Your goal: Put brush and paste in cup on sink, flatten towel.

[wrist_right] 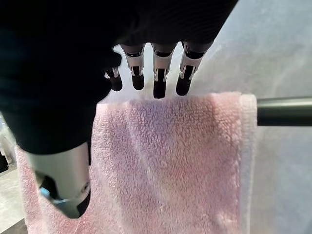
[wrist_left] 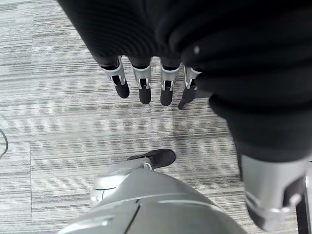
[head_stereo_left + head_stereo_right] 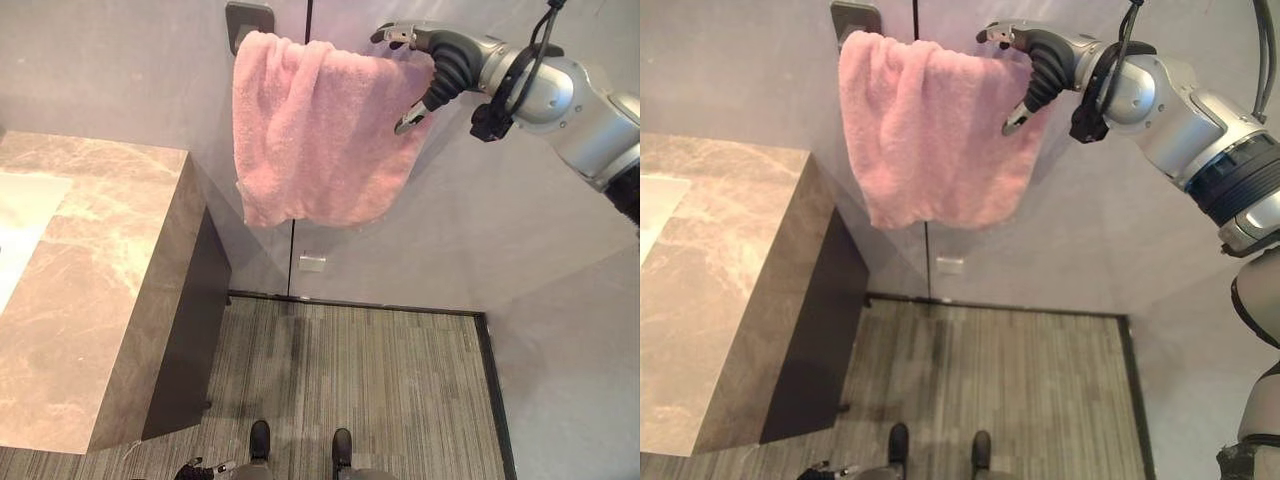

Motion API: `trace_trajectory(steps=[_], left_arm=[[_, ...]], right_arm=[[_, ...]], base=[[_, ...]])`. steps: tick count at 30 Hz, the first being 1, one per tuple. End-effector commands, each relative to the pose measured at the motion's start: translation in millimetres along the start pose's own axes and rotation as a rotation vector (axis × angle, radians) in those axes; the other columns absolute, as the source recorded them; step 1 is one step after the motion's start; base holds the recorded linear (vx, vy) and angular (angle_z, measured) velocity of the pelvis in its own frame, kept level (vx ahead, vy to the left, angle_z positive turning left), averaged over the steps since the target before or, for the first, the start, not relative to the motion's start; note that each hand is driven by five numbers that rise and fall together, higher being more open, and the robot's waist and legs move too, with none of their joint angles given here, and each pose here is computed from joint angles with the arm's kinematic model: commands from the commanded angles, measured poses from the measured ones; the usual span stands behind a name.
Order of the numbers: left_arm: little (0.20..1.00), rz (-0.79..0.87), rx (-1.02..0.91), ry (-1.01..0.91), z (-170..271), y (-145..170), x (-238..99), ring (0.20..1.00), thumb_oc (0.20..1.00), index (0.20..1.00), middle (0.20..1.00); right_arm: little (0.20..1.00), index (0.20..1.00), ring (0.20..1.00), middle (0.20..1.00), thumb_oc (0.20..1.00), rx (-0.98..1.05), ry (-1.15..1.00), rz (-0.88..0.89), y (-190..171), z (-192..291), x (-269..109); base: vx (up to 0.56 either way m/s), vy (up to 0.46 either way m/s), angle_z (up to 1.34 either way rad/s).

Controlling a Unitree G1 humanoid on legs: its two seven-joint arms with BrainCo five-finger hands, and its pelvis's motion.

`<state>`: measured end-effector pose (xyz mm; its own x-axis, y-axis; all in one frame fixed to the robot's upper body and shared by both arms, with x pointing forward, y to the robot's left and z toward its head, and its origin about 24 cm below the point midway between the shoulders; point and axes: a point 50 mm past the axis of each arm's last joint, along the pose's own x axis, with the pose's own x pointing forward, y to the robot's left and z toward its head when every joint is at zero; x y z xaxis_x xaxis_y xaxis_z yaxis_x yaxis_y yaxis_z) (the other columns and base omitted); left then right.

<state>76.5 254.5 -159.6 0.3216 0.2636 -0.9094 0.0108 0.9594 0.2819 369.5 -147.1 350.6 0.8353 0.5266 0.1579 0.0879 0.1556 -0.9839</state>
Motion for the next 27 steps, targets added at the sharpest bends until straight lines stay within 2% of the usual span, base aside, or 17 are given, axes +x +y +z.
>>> trace_trajectory(steps=[1, 10, 11, 12, 25, 27], left_arm=[[1.0, 0.052, 0.018, -0.006, 11, 22, 2, 1.0, 1.0, 1.0, 1.0], [1.0, 0.054, 0.013, -0.021, 17, 21, 2, 1.0, 1.0, 1.0, 1.0], [1.0, 0.052, 0.013, -0.026, 18, 20, 3, 1.0, 1.0, 1.0, 1.0], [1.0, 0.051, 0.013, -0.027, 19, 19, 3, 1.0, 1.0, 1.0, 1.0], [1.0, 0.048, 0.01, -0.048, 26, 16, 3, 1.0, 1.0, 1.0, 1.0], [1.0, 0.047, 0.011, -0.052, 27, 16, 4, 1.0, 1.0, 1.0, 1.0]], right_arm=[[1.0, 1.0, 1.0, 1.0, 1.0, -0.022, 0.048, -0.162, -55, 3, 0], [1.0, 1.0, 1.0, 1.0, 1.0, -0.015, 0.062, -0.187, -58, 2, 2], [0.736, 0.736, 0.736, 0.736, 0.736, -0.008, 0.071, -0.202, -58, 0, 2], [0.595, 0.595, 0.595, 0.595, 0.595, -0.007, 0.075, -0.208, -59, -1, 2], [0.598, 0.598, 0.598, 0.598, 0.598, -0.019, 0.083, -0.227, -60, -2, 2], [0.658, 0.658, 0.658, 0.658, 0.658, -0.02, 0.084, -0.229, -60, -3, 2]], base=[[0.0, 0.0, 0.0], [0.0, 0.0, 0.0], [0.0, 0.0, 0.0], [0.0, 0.0, 0.0], [0.0, 0.0, 0.0], [0.0, 0.0, 0.0]])
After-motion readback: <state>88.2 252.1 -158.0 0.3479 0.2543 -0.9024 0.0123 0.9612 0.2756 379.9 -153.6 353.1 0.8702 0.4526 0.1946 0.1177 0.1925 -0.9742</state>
